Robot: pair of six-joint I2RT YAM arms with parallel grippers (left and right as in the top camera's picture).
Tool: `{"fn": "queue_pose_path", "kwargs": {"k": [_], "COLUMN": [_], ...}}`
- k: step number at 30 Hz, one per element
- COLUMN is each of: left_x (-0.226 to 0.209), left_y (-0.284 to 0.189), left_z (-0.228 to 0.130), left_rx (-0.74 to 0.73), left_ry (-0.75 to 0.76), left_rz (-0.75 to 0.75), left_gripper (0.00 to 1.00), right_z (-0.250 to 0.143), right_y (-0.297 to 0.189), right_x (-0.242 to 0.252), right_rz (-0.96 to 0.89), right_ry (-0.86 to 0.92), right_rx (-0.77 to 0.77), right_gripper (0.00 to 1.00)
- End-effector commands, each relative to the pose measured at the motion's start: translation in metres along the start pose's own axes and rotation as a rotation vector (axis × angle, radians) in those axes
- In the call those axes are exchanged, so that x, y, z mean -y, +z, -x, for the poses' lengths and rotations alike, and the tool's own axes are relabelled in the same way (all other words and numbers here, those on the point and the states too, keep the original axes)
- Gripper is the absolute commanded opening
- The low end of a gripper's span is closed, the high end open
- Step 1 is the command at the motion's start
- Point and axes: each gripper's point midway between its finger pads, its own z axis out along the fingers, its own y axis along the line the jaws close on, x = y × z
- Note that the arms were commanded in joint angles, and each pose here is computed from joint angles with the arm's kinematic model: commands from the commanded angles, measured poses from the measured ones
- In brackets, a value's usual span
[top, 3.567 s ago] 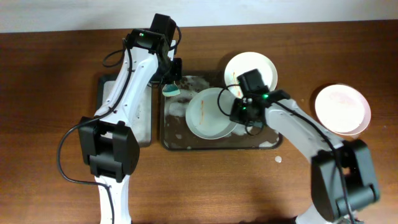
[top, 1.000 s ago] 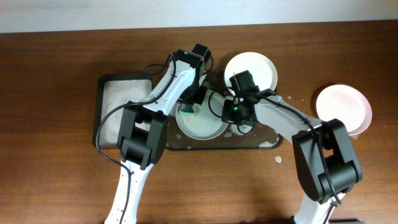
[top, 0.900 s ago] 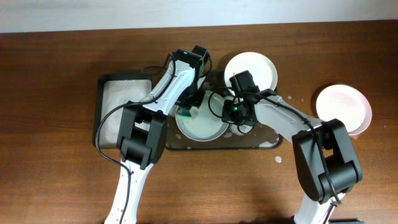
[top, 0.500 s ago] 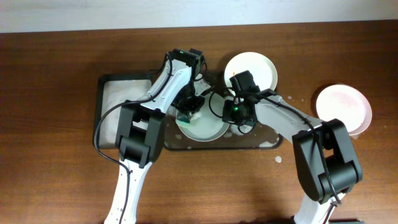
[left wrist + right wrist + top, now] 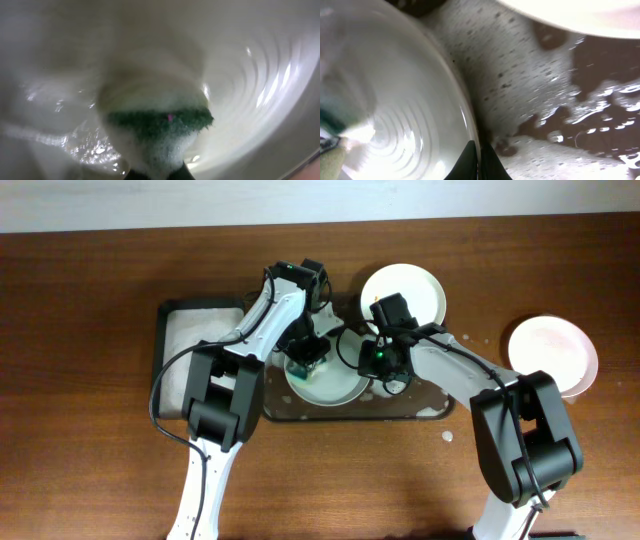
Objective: Clean dirty plates on tray and stack at the side
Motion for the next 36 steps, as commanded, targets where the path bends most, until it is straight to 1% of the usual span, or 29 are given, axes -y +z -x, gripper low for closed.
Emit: {"fn": "queue_pose_path", "kwargs": {"k": [1,5,8,12,16,21,25,27,28,30,33,35,36], "left_x": [-0.019,-0.048,-0.062,-0.089,-0.105,-0.11,-0.101,-0.091,-0.083,-0.066,-0.037,-0.022,-0.018], "left_y": [0.05,0.059,0.056,0.045,0.035,0.017,0.004,0.003,0.005,0.013,0.027,0.033,0.035], "left_z": [0.008,0.006,0.0,-0.003,-0.01,-0.028,-0.037,-0.046,-0.05,-0.052,-0.043,-0.04,-0.039], "left_rx": [0.015,0.055,0.063,0.122,0.165,0.16,0.124,0.056,0.01,-0.065,-0.125,-0.142,-0.145], "left_ry": [-0.333,-0.553,-0.644,-0.789,-0.892,-0.976,-0.956,-0.903,-0.845,-0.734,-0.545,-0.466,-0.45], "left_rz": [0.052,0.206,0.294,0.458,0.578,0.693,0.72,0.721,0.706,0.638,0.48,0.402,0.381], "left_gripper": [0.01,0.01,0.01,0.01,0.01,0.01,0.01,0.01,0.01,0.01,0.01,0.01,0.01], "right_z": [0.002,0.002,0.002,0.002,0.001,0.001,0.002,0.001,0.001,0.001,0.002,0.002,0.002], "right_y": [0.0,0.0,0.0,0.001,0.001,0.001,0.001,0.001,0.001,0.001,0.001,0.001,0.001], "right_x": [0.001,0.003,0.003,0.004,0.004,0.004,0.004,0.004,0.004,0.002,0.001,0.001,0.001], "right_rz": [-0.011,-0.026,-0.025,-0.025,-0.025,-0.025,-0.025,-0.024,-0.024,-0.016,-0.011,-0.01,-0.01], "right_ry": [-0.004,-0.004,-0.004,-0.004,-0.004,-0.007,-0.007,-0.007,-0.006,-0.007,-0.008,-0.008,-0.008], "right_rx": [0.002,0.006,0.006,0.007,0.007,0.007,0.007,0.006,0.006,0.004,0.007,0.006,0.006], "right_gripper": [0.04,0.04,0.04,0.04,0.04,0.04,0.04,0.04,0.04,0.04,0.04,0.04,0.04]}}
